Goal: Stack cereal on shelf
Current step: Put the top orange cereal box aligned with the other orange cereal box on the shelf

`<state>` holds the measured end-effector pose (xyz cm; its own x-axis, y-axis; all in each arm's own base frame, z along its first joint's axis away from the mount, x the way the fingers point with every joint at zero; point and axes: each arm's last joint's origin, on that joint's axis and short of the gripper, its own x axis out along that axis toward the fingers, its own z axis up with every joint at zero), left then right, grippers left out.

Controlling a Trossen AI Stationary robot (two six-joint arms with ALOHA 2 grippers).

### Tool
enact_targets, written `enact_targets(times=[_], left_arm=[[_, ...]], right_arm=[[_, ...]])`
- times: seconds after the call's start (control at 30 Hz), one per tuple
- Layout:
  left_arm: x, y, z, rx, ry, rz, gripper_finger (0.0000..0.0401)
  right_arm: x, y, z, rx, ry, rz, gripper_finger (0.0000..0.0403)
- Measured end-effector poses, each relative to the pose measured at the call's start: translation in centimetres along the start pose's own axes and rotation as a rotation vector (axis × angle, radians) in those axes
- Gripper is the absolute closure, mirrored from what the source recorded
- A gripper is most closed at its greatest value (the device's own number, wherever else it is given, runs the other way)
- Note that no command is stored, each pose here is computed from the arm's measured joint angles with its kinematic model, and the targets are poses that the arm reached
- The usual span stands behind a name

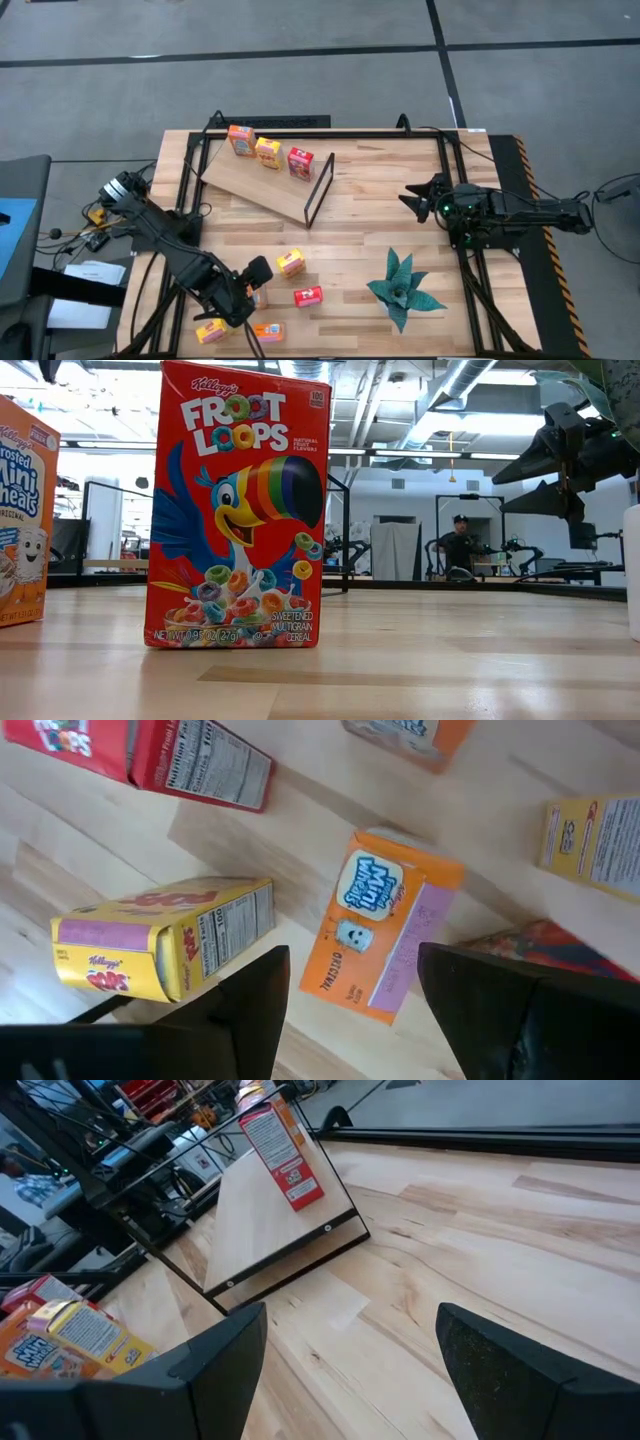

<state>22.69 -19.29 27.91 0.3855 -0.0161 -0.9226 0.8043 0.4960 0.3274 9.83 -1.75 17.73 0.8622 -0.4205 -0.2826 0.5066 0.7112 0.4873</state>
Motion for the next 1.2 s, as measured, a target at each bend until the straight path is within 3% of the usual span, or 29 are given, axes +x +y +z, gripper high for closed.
enact_targets(times=[0.17,1.2], left_arm=[[0.9,-0.4,-0.5,0.059,0.036,-0.009,0.0188],[1.7,-0.4,-0.6,0.076,0.004,-0.012,0.0189]], right_arm=[[0.0,0.0,0.0,0.000,0.000,0.000,0.0086],[0.0,0.0,0.0,0.001,0.000,0.001,0.0086]])
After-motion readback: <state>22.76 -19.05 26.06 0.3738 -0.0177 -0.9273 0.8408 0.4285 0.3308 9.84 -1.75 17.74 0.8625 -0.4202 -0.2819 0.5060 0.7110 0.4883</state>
